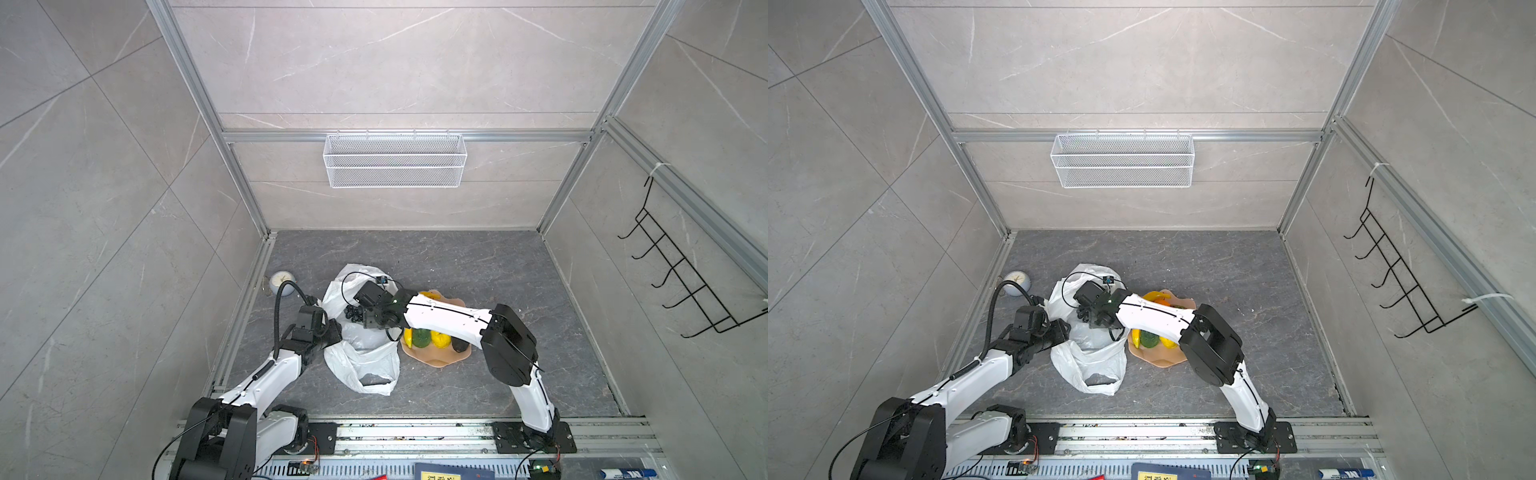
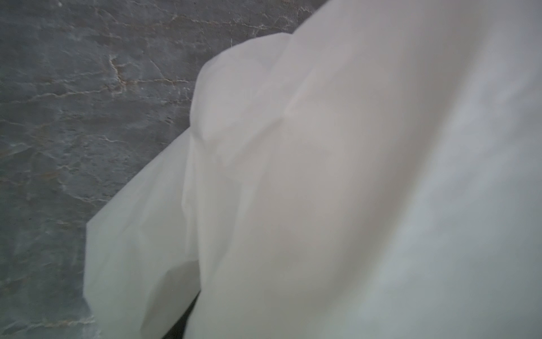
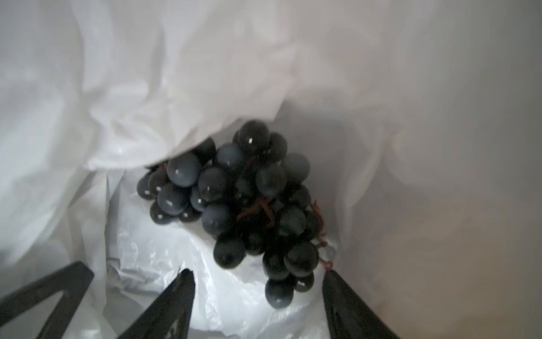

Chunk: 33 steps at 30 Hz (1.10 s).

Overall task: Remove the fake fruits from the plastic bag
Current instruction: 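Reach the right gripper into the bag toward the black grapes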

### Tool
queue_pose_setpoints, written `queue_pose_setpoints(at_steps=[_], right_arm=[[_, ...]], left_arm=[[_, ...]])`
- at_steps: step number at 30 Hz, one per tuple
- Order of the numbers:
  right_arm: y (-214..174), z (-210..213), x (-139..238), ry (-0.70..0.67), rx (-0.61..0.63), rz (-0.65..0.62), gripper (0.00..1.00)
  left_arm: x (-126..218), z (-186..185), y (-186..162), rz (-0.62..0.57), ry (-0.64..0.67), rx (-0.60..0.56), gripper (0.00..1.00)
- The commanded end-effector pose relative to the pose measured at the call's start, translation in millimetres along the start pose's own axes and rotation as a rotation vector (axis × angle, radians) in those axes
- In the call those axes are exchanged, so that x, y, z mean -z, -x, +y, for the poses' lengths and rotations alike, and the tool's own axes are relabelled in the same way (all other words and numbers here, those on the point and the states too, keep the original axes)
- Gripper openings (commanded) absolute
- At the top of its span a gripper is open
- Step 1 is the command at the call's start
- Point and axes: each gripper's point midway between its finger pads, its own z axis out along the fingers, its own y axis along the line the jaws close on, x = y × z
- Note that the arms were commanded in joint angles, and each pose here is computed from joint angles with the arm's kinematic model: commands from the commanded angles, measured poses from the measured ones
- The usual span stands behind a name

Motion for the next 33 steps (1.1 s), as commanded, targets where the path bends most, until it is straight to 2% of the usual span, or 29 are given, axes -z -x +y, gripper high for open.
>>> queue_pose_setpoints(at_steps=[1,10,14,18,25,28,33], right_arm=[[6.6,-12.5,-13.5,-0.091,0.025,-0.011,0.76],[2.0,-2.4,-37.0,-0.072,0.047,0.052,0.82],[-13.3,21.0,-41.2,0.070,0.060,0.090,0.84],[-24.6,52.0,-35.1,0.130,0.131,0.108,0.83],[-28.2,96.1,-22.0,0.216,0.206,0.092,0.79],[-29.1,90.6,-12.6,0.202,0.204,0.075,0.76],[-44.9,76.1,2.2,0.196,0.195,0.045,0.64]], left_arm=[[6.5,2.6,15.2,-0.056,0.041,0.019,0.44],[11.3,8.7,17.5,-0.086,0.067,0.033,0.46],[12.1,10.7,18.2,-0.092,0.078,0.038,0.46],[11.7,13.6,18.2,-0.092,0.094,0.044,0.46],[1.7,2.7,12.9,-0.025,0.049,0.022,0.50],[-1.7,-2.0,8.8,0.013,0.028,0.017,0.53],[-1.9,0.4,7.2,0.017,0.040,0.027,0.52]])
